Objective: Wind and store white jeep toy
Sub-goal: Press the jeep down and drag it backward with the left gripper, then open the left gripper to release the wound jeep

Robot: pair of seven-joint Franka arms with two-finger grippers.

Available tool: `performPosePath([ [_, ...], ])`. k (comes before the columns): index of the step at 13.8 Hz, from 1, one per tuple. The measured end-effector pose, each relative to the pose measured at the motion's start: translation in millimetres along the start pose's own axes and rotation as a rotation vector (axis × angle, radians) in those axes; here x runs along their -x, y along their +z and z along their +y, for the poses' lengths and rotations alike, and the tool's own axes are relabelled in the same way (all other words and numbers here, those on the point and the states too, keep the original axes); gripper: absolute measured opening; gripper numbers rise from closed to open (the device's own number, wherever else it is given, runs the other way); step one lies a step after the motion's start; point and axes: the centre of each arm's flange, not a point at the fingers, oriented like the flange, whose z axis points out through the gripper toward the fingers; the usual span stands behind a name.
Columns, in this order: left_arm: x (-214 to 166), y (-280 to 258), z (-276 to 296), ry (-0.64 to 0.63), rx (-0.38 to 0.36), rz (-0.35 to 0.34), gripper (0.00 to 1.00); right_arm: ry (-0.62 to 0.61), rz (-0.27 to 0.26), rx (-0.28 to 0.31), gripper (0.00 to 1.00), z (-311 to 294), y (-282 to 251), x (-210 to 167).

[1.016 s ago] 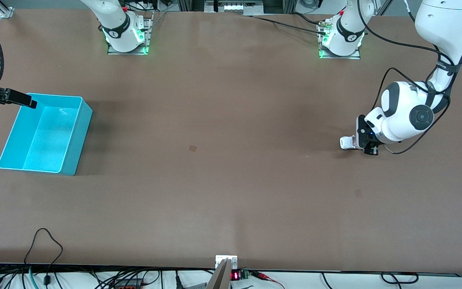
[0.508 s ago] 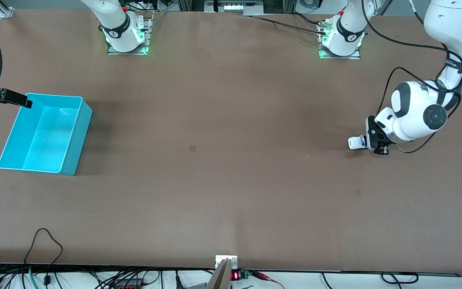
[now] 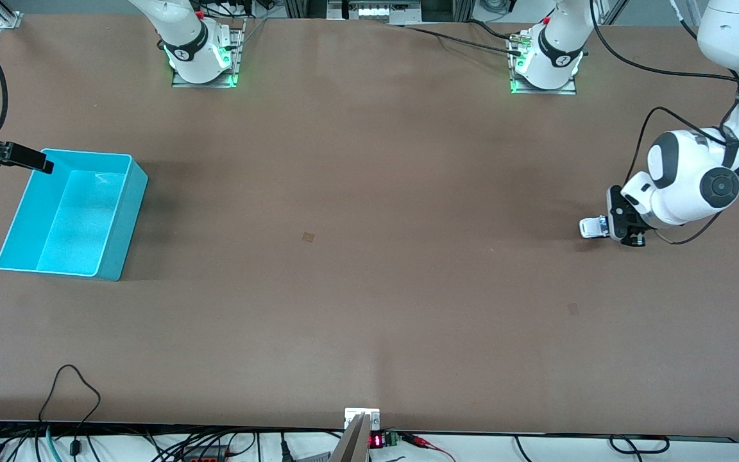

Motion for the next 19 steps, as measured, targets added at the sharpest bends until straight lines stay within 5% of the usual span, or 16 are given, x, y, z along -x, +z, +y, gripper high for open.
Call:
performPosePath([
  [16,94,6,4,0.025,-0.004,-0.031,0.52,-0.012,0.007,0.001,1.00,-7,-1,-1],
  [19,81,23,1,0.050,0.010,0.003,0.74,-0.013,0.007,0.001,1.00,-7,-1,-1],
])
